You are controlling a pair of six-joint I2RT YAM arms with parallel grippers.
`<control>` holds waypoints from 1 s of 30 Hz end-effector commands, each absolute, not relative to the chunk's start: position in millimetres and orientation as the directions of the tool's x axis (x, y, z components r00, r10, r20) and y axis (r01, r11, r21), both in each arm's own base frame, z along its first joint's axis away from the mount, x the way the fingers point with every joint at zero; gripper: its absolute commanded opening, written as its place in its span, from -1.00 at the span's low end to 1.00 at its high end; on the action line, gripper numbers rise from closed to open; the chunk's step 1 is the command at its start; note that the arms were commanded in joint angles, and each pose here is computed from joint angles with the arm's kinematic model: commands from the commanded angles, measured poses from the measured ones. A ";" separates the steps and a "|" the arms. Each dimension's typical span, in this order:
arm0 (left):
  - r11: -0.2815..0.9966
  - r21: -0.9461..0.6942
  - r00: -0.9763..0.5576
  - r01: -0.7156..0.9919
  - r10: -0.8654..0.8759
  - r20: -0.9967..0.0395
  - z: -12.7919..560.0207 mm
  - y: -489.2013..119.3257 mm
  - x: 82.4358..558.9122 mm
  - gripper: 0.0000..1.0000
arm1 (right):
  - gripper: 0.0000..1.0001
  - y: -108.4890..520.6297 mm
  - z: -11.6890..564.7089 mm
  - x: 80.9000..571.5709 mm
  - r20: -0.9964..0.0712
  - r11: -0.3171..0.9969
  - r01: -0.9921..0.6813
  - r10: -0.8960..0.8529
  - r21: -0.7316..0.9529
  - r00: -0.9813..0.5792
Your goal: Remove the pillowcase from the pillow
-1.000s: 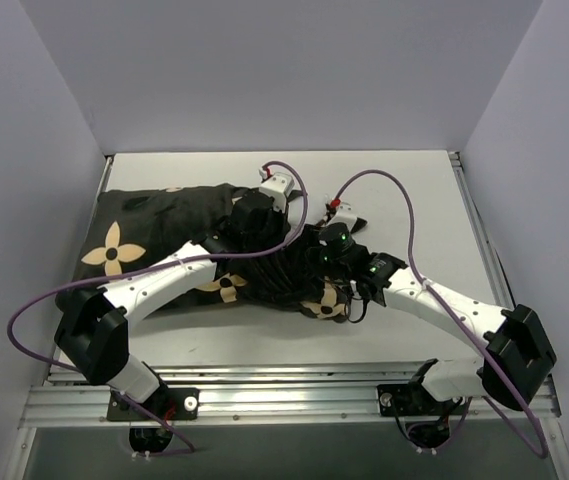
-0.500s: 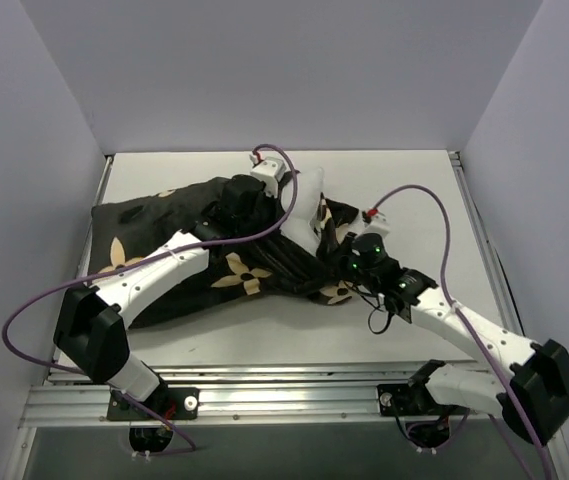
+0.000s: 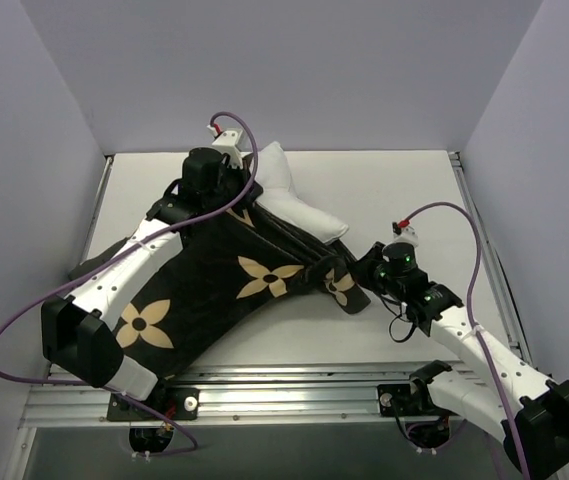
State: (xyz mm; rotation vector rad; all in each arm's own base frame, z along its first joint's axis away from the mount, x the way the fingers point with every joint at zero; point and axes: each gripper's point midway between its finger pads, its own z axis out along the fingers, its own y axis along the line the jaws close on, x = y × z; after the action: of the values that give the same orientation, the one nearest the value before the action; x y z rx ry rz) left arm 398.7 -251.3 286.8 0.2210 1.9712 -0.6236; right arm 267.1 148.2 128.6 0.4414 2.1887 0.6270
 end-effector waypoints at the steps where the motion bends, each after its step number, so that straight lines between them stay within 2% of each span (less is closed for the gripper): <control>1: 0.862 -0.342 -0.285 0.376 -0.243 -0.927 362.1 -218.2 421.9 -0.95 | -1.00 115.1 80.4 245.3 -0.583 0.883 0.199 0.435 0.425 -0.686; 5: 0.736 -0.465 -0.311 0.491 -0.351 -0.883 378.3 -255.2 418.0 -0.95 | -1.00 173.8 92.4 257.8 -0.564 0.801 -0.014 0.409 0.598 -0.717; 9: 0.671 -0.480 -0.291 0.565 -0.382 -0.877 402.1 -290.4 424.9 -0.95 | -1.00 228.6 102.7 251.2 -0.606 0.799 -0.161 0.290 0.579 -0.740; 10: 0.669 -0.478 -0.310 0.570 -0.364 -0.878 391.5 -301.3 433.9 -0.95 | -0.96 239.9 111.8 252.1 -0.630 0.798 -0.201 0.266 0.569 -0.730; 12: 0.646 -0.457 -0.294 0.611 -0.350 -0.889 407.9 -317.9 437.5 -0.95 | -0.70 252.6 112.6 245.8 -0.646 0.801 -0.232 0.235 0.552 -0.726; 13: 0.645 -0.457 -0.320 0.613 -0.325 -0.890 392.2 -328.5 447.9 -0.95 | -0.58 254.5 114.0 243.9 -0.652 0.801 -0.240 0.230 0.549 -0.722; 14: 0.646 -0.440 -0.320 0.623 -0.303 -0.898 394.8 -334.4 449.7 -0.95 | -0.36 253.9 117.5 241.0 -0.659 0.799 -0.249 0.228 0.547 -0.717; 16: 0.644 -0.425 -0.345 0.636 -0.255 -0.903 375.4 -347.6 456.7 -0.95 | -0.15 249.7 121.0 237.0 -0.678 0.811 -0.257 0.217 0.526 -0.703; 17: 0.638 -0.410 -0.340 0.652 -0.237 -0.910 376.2 -352.0 456.3 -0.95 | 0.09 244.5 125.4 232.1 -0.683 0.817 -0.260 0.209 0.515 -0.700; 20: 0.625 -0.331 -0.364 0.707 -0.080 -0.928 341.8 -369.6 438.9 -0.95 | 0.44 224.0 136.9 225.7 -0.712 0.853 -0.242 0.194 0.462 -0.675; 21: 0.615 -0.315 -0.369 0.723 -0.042 -0.928 332.8 -377.5 429.0 -0.95 | 0.50 217.9 141.6 225.3 -0.723 0.863 -0.236 0.193 0.447 -0.664; 23: 0.634 -0.277 -0.357 0.722 -0.002 -0.934 327.5 -375.4 416.4 -0.77 | 0.66 195.1 147.2 221.0 -0.741 0.899 -0.195 0.182 0.392 -0.646; 24: 0.656 -0.259 -0.378 0.709 0.043 -0.925 305.1 -370.9 410.0 -0.60 | 0.69 190.2 158.7 222.8 -0.755 0.905 -0.188 0.188 0.382 -0.628; 25: 0.660 -0.244 -0.355 0.711 0.037 -0.934 317.0 -367.9 396.7 -0.17 | 0.72 180.6 165.2 226.0 -0.772 0.919 -0.160 0.197 0.360 -0.605; 26: 0.674 -0.233 -0.346 0.701 0.037 -0.937 318.2 -363.4 390.1 0.06 | 0.77 171.5 167.5 222.9 -0.773 0.931 -0.142 0.187 0.337 -0.606; 27: 0.716 -0.223 -0.369 0.662 0.052 -0.928 300.1 -353.0 386.5 0.24 | 0.78 166.5 179.5 225.7 -0.785 0.935 -0.125 0.201 0.333 -0.587; 28: 0.725 -0.216 -0.341 0.654 0.027 -0.940 319.1 -345.2 372.4 0.39 | 0.80 160.8 183.5 227.4 -0.791 0.942 -0.105 0.204 0.319 -0.577; 29: 0.747 -0.215 -0.340 0.629 0.015 -0.940 321.6 -337.3 366.8 0.63 | 0.85 149.9 180.9 230.7 -0.792 0.956 -0.066 0.197 0.286 -0.578; 30: 0.800 -0.227 -0.363 0.555 -0.012 -0.932 318.3 -323.1 365.1 0.71 | 0.88 144.7 181.5 234.2 -0.798 0.964 -0.061 0.180 0.261 -0.576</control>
State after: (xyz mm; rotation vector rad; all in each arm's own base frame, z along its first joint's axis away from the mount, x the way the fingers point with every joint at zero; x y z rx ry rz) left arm 371.2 -359.7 253.6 0.5682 2.0005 -0.7409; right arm 228.0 183.2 186.0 0.0473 2.1312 0.5529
